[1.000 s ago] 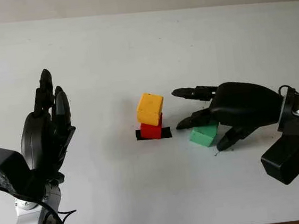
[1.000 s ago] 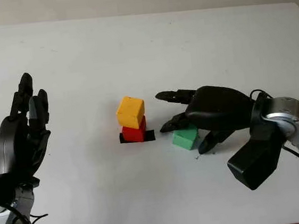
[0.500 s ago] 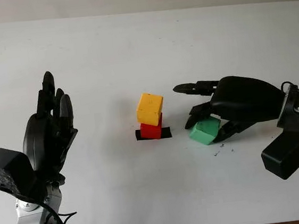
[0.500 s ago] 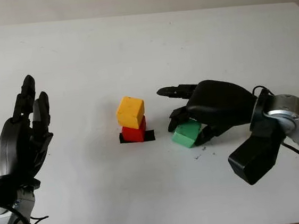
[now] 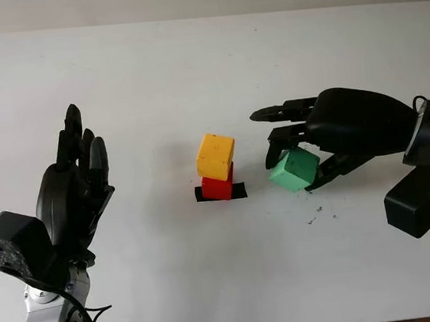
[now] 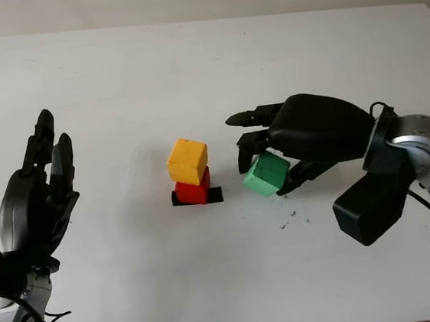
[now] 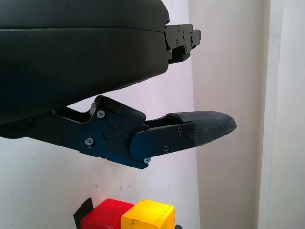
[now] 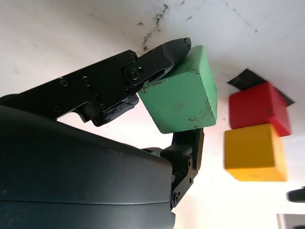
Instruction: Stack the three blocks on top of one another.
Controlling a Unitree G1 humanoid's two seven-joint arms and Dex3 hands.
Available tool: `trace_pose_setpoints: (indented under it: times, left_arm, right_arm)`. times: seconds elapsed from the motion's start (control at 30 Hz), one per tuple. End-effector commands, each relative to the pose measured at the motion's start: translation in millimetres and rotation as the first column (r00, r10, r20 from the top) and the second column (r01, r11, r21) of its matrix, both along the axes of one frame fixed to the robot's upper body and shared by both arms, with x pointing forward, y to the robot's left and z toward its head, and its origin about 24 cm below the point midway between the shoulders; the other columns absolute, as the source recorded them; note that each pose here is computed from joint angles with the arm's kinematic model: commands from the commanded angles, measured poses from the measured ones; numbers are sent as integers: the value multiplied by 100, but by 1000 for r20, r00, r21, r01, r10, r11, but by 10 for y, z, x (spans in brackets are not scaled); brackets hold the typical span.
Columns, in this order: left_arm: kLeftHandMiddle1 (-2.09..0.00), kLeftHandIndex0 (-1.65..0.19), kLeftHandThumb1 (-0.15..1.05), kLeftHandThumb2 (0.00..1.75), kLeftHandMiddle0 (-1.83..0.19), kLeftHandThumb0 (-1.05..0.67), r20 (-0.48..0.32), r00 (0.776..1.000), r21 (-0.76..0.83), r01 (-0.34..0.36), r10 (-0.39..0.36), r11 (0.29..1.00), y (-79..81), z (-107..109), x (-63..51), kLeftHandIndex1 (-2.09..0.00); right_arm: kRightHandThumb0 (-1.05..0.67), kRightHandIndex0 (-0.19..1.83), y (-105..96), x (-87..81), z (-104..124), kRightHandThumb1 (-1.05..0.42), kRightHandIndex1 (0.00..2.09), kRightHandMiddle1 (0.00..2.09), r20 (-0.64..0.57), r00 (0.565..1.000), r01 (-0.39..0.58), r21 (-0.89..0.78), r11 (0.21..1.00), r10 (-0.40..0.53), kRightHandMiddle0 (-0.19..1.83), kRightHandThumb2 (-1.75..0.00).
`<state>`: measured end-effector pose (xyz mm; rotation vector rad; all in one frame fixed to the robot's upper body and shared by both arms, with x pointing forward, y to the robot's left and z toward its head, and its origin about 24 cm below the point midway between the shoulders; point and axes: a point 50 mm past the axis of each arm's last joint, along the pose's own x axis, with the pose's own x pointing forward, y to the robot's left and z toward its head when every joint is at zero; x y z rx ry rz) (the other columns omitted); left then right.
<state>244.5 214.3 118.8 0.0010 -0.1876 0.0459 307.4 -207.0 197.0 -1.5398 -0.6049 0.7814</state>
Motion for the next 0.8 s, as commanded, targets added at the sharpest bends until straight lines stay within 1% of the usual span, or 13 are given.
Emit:
trace_pose_setpoints:
  times: [0.0, 0.27, 0.4, 0.57, 0.6, 0.77]
  left_arm:
    - [-5, 13, 105, 58, 15, -69, -5, 1000, 11, 2, -2, 1000, -1, -8, -18, -5]
    - [-5, 13, 105, 59, 15, -68, -9, 1000, 11, 1, -1, 1000, -7, -10, -26, -5]
    - [-5, 13, 105, 58, 15, -68, -8, 1000, 18, 1, -1, 1000, 3, -15, -32, -5]
    - [-5, 14, 105, 58, 16, -69, -11, 1000, 25, 3, -2, 1000, 14, -12, -29, -5]
    - [-5, 15, 105, 58, 16, -69, -11, 1000, 22, 2, -2, 1000, 15, -12, -26, -5]
    - [-6, 13, 105, 58, 15, -68, -16, 1000, 18, 0, 1, 1000, -2, -12, -22, -6]
  right_arm:
    - [-38, 31, -1, 3, 183, -93, 8, 114, 46, 999, -3, 19, 1000, 2, 52, -5]
    - [-41, 30, 40, 115, 522, -91, 6, 114, 3, 998, 66, 5, 998, -66, 53, -5]
    - [-39, 31, 89, 201, 766, -90, 7, 110, -33, 997, 77, 45, 996, -76, 56, -5]
    - [-44, 34, 253, 248, 1052, -87, 7, 104, -11, 998, 58, 11, 998, -58, 63, -5]
    - [-44, 36, 294, 260, 1101, -85, 8, 103, -15, 998, 54, 16, 998, -54, 67, -4]
    - [-40, 38, 499, 301, 1261, -82, 7, 100, -56, 998, -1, 62, 998, 4, 73, -5]
